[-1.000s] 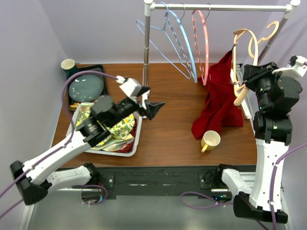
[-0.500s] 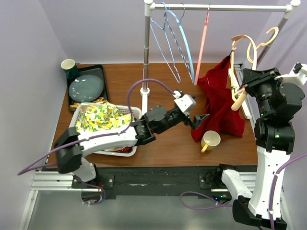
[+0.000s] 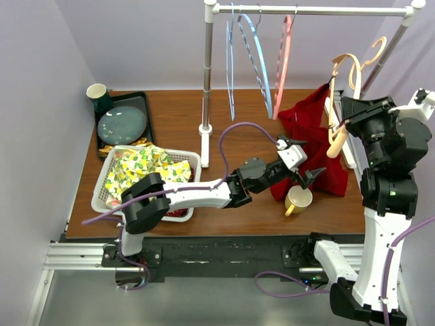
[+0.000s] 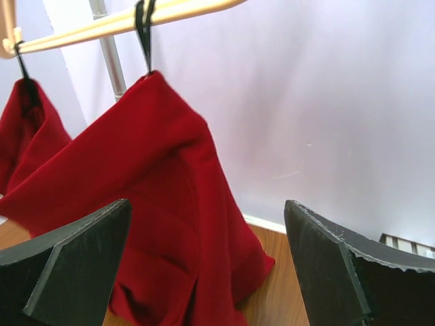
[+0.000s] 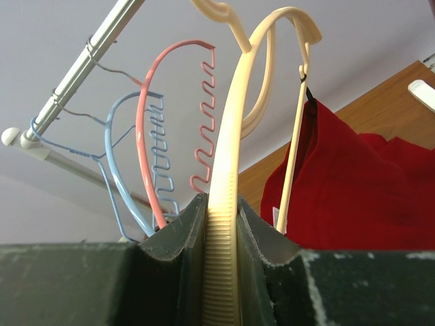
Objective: Remove the skirt from the hanger
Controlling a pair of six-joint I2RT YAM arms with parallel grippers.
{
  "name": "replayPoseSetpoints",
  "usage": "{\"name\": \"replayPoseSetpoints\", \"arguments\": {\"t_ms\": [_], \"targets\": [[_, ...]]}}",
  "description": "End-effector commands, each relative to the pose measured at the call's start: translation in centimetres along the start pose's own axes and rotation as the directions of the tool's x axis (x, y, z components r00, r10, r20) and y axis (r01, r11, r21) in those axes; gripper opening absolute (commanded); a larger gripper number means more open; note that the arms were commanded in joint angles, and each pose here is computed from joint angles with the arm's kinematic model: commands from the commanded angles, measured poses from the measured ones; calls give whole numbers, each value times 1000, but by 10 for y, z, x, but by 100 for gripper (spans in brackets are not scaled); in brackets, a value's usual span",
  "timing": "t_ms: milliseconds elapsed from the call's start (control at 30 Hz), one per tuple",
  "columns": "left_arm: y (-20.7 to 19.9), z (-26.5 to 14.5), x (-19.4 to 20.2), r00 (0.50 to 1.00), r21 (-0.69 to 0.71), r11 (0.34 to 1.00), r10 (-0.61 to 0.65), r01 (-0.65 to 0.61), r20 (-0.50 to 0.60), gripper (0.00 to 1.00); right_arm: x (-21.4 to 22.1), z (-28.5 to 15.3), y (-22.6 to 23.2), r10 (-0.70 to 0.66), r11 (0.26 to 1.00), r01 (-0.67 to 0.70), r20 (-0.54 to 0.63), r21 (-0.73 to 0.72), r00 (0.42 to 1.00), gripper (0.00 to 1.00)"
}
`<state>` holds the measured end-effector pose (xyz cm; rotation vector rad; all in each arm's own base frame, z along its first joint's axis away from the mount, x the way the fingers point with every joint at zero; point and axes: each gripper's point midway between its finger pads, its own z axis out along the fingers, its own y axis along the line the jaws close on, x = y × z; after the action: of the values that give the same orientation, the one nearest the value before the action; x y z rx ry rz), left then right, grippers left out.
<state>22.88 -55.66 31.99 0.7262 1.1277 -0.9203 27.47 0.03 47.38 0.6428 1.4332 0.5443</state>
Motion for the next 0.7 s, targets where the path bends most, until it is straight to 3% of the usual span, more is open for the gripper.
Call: {"name": "replayPoseSetpoints", "arguments": {"t_ms": [0,167,267,300,367,433,467,667], "targets": [[-2,20,-47,984,-4,1000,-1,2,176,99,-28,-11,38,11,991,1,90,-135,996,0],[11,34,-36,984,-87,996,6,10,180,91,-26,-10,40,22,989,-10,79,-145,997,0],[18,35,-46,977,-126,992,25,2,213,76,-27,-10,45,23,987,-10,78,-162,997,0],[20,35,-50,975,-136,991,33,-3,220,57,-29,-11,47,20,986,-6,80,-169,997,0],[28,31,-62,971,-178,984,58,-16,234,40,-30,-11,51,15,982,0,79,-187,997,0],[35,26,-72,968,-207,977,91,-42,232,5,-29,-11,58,4,974,12,70,-224,998,0],[42,22,-75,969,-245,969,100,-43,226,0,-28,-14,62,-4,969,20,68,-245,998,0],[56,0,-97,963,-305,950,146,-73,225,0,-7,-10,51,-73,963,76,22,-257,997,0]]}}
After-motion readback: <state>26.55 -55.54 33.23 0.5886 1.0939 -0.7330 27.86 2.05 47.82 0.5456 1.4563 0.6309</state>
